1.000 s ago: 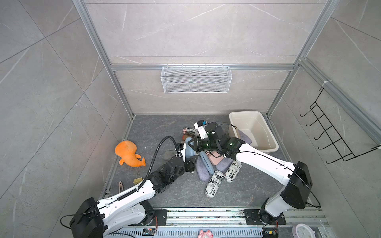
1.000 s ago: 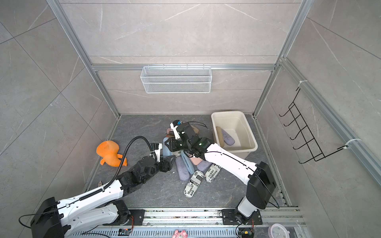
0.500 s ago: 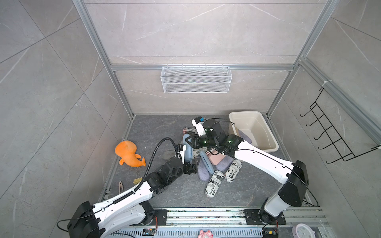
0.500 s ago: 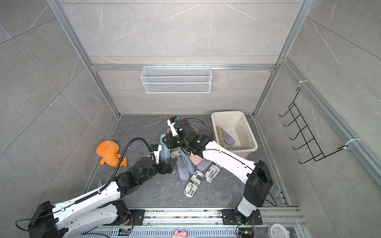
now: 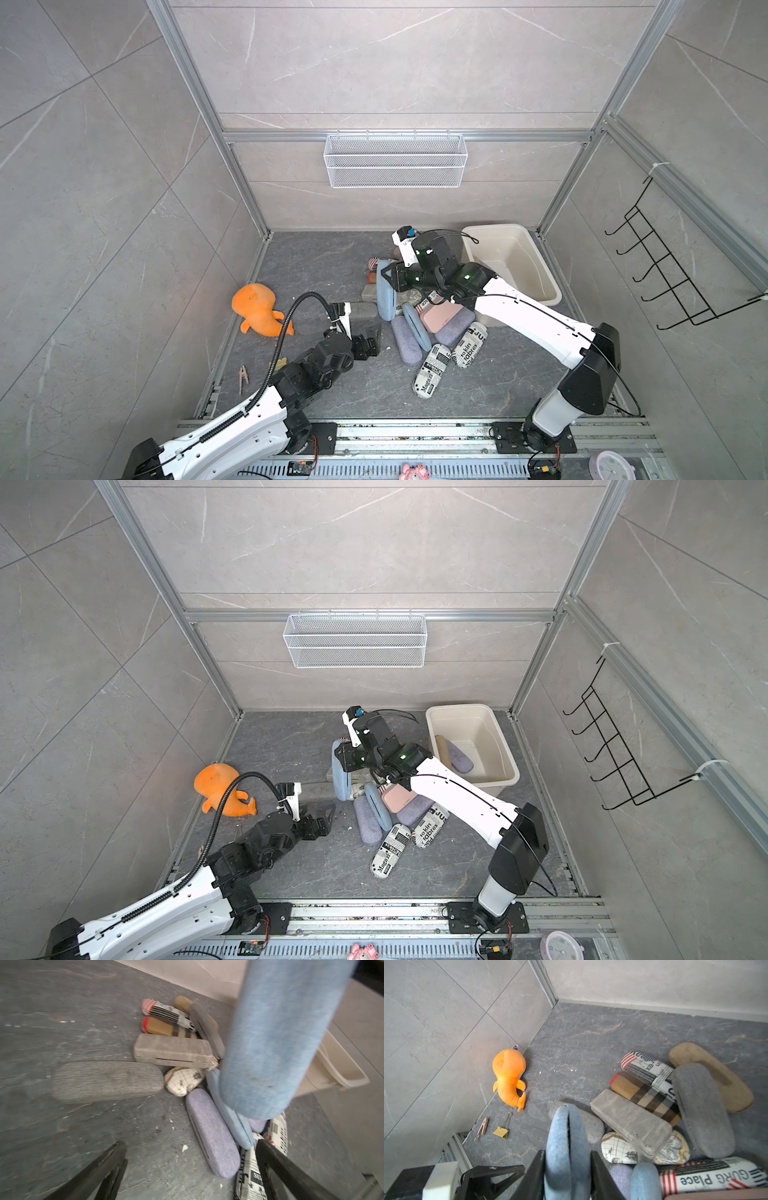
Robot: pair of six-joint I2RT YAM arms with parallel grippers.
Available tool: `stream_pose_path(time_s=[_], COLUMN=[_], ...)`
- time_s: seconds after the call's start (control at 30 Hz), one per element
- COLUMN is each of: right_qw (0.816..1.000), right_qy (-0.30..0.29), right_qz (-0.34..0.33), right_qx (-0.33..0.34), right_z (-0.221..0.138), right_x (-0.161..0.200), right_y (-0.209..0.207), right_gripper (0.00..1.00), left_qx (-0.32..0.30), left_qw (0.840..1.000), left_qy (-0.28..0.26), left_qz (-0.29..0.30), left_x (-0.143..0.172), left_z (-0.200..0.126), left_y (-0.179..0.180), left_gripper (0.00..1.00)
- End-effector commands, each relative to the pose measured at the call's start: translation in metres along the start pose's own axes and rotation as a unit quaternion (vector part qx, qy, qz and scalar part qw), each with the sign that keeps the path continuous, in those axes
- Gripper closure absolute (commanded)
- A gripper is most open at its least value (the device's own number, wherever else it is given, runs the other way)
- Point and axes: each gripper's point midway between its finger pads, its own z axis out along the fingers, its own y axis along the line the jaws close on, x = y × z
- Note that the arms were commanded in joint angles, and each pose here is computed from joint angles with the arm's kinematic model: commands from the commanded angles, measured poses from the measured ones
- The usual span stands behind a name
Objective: Put the glasses cases into the storage boxes
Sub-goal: Place the glasses case in the storage box.
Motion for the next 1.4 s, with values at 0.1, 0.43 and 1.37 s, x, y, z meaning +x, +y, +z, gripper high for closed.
stream_pose_path(time_s=[0.1,0.43,1.37], right_qw=[0.998,0.984,0.887], right_qy=[-0.032,-0.059,0.053], right_qz=[-0.004,0.027,0.051], right_qx=[0.048,0.166,0.455], right_z=[-0.040,-0.098,-0.126], right_x=[-0.042,-0.068,-0.028], right_y=[-0.042,-0.137,-0.378], right_gripper=[0.82,0.82,0.85], left_qx=[-0.129,-0.138,-0.129], left_qw=[0.990,0.989,0.988], left_qy=[-0.019,0.011,0.085], left_qz=[-0.054,-0.046,-0.008], left_x=[0.001,0.014,0.022], left_z=[-0.005,0.009,0.034], left_y=[0.050,0.049,0.024], left_gripper=[0.01,0.02,0.02])
